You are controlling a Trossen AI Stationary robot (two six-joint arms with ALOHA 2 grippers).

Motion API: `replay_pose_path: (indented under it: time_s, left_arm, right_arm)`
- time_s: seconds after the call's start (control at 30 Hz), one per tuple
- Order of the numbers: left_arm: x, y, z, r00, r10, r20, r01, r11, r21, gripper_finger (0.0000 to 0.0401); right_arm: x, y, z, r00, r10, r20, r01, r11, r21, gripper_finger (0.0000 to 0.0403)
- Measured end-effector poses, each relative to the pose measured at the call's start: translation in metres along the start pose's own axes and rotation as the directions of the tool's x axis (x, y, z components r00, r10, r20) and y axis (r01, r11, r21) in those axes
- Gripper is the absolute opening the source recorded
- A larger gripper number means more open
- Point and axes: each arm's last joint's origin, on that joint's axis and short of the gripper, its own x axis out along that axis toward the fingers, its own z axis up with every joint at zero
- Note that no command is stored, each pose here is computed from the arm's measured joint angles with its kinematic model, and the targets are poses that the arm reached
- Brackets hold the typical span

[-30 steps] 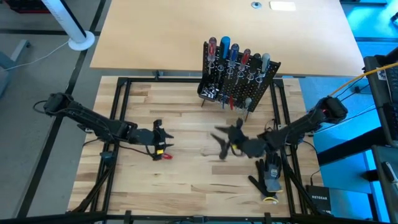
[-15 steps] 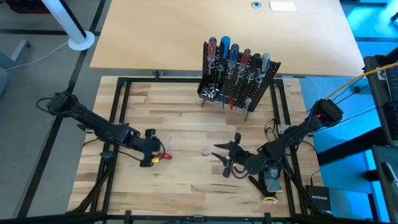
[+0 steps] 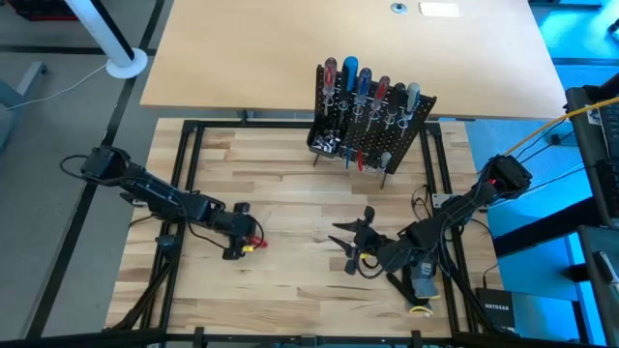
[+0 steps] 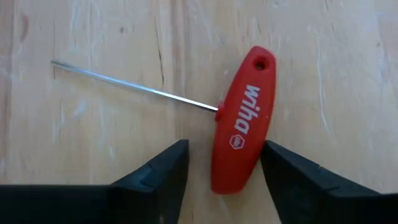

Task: Hang tools onto peg board
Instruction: Hang the red allen wrench on the black pegboard

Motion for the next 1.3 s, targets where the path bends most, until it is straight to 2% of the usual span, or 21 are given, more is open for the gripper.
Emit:
replay_pose_path:
  time_s: [0.33,0.47,0.7,0.9,1.0,1.13,1.23,1.3]
  left_arm:
    - [0.001,0.005,0.002,1.000,-0.001,0.012,0.001,1.000,0.014,0.0071]
    - [0.001,0.005,0.003,1.000,-0.007,0.010,0.007,1.000,0.003,0.0071]
    - [-0.010,-0.001,0.023,0.994,-0.110,0.015,0.110,0.993,-0.034,0.0076]
    - [-0.029,-0.005,0.051,0.982,-0.181,0.062,0.183,0.983,-0.027,0.0074]
    - [-0.039,-0.008,0.066,0.969,-0.229,0.090,0.231,0.973,-0.019,0.0078]
    - [-0.049,-0.011,0.080,0.951,-0.281,0.131,0.284,0.959,-0.006,0.0078]
    - [-0.052,-0.012,0.086,0.937,-0.312,0.158,0.315,0.949,0.006,0.0075]
    - [-0.053,-0.013,0.087,0.935,-0.314,0.165,0.317,0.948,0.004,0.0075]
  right_arm:
    - [0.000,0.000,0.000,1.000,-0.001,0.000,0.001,1.000,0.001,0.0161]
    - [0.000,0.000,0.000,1.000,0.007,-0.002,-0.007,1.000,0.001,0.0161]
    - [0.000,0.000,0.000,1.000,0.009,0.000,-0.009,1.000,0.002,0.0161]
    - [0.000,0.006,0.008,0.994,0.108,0.000,-0.108,0.994,-0.006,0.0161]
    - [0.003,0.013,0.014,0.989,0.147,0.011,-0.146,0.987,-0.071,0.0161]
    - [0.016,0.028,0.015,0.980,0.198,-0.012,-0.196,0.957,-0.213,0.0161]
    - [0.028,0.042,0.014,0.977,0.214,-0.021,-0.208,0.919,-0.334,0.0161]
    - [0.037,0.052,0.011,0.976,0.217,-0.035,-0.210,0.876,-0.434,0.0161]
